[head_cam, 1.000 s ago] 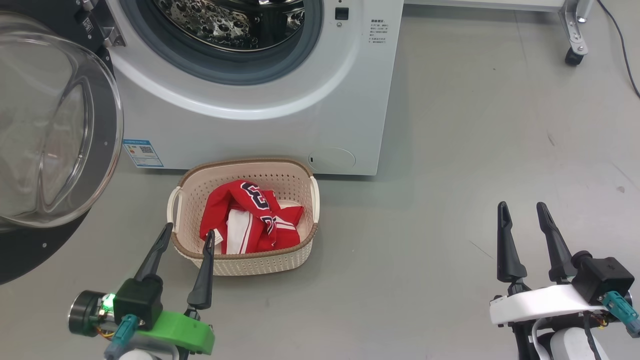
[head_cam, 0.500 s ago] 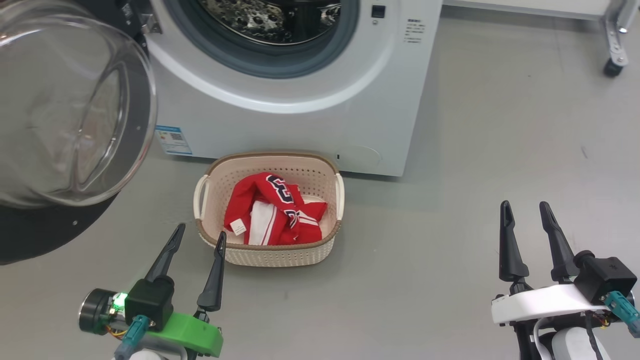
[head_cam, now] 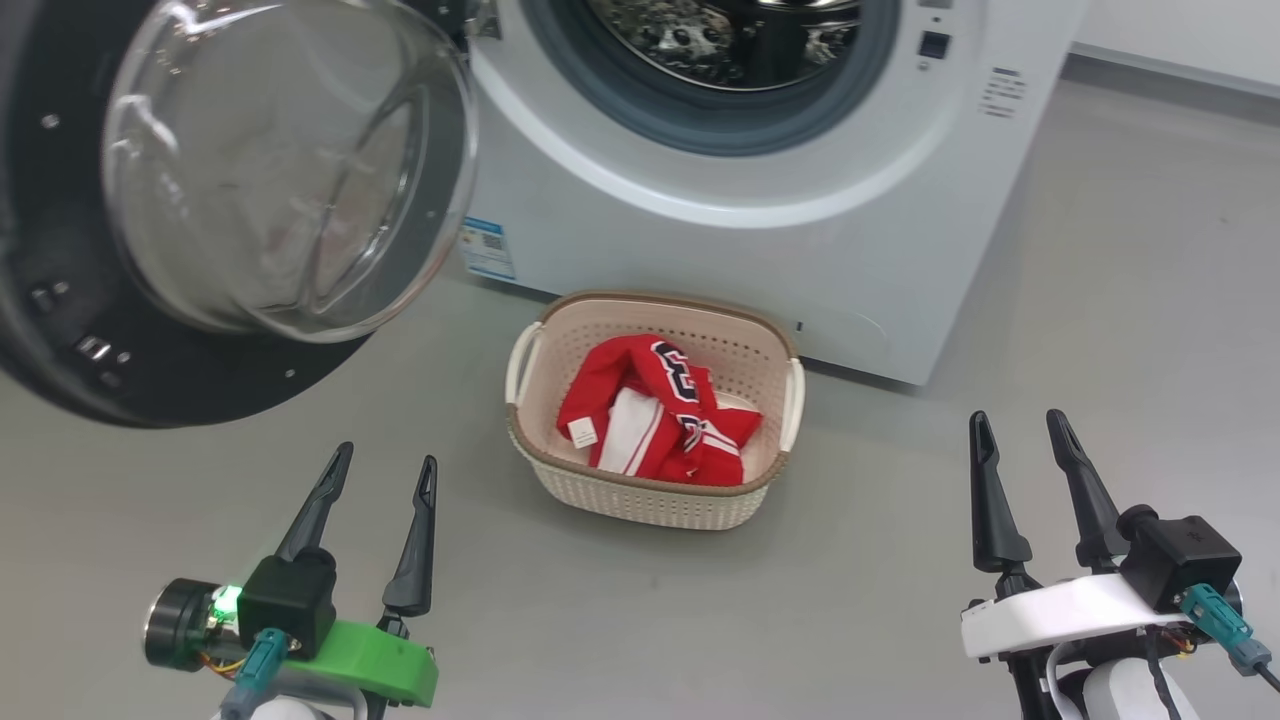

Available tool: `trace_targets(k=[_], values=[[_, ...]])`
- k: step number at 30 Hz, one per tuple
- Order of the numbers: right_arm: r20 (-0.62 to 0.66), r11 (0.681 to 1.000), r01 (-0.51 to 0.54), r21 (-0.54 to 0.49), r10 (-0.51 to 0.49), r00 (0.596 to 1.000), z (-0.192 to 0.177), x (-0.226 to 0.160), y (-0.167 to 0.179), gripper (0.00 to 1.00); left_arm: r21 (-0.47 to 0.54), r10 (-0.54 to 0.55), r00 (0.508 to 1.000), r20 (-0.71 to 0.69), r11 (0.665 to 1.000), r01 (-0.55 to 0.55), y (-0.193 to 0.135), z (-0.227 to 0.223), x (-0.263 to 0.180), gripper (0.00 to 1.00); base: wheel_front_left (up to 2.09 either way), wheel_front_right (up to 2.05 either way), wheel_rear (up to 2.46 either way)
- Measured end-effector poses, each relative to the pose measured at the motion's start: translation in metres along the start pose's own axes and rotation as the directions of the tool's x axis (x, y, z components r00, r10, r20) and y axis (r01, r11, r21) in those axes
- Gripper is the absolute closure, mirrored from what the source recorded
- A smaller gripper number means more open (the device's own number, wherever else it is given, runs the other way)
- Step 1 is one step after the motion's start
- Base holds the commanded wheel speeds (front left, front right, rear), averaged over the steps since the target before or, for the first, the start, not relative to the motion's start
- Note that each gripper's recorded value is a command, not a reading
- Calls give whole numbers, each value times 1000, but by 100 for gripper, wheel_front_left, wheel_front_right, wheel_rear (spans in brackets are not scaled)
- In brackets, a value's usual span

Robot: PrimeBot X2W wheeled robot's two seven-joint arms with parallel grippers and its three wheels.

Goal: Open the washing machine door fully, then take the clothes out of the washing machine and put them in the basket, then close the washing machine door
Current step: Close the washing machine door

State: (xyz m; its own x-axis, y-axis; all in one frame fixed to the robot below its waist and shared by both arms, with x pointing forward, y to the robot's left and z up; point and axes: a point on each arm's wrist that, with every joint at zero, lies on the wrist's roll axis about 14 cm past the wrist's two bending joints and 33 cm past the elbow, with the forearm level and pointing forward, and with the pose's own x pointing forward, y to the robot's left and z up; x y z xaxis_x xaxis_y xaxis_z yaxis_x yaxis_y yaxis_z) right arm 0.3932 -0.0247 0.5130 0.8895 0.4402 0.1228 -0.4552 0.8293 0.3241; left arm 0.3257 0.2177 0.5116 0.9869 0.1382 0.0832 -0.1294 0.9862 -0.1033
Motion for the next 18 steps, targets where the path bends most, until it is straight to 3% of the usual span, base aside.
trace_targets(k=[9,18], values=[[-40,989,-145,29,146,988,-17,20,44,0,17,124,992,22,992,-125,36,10,-26,0,0,0,0],[-83,960,-274,62,278,957,-36,32,87,0,41,276,959,66,959,-279,79,26,-46,0,0,0,0]])
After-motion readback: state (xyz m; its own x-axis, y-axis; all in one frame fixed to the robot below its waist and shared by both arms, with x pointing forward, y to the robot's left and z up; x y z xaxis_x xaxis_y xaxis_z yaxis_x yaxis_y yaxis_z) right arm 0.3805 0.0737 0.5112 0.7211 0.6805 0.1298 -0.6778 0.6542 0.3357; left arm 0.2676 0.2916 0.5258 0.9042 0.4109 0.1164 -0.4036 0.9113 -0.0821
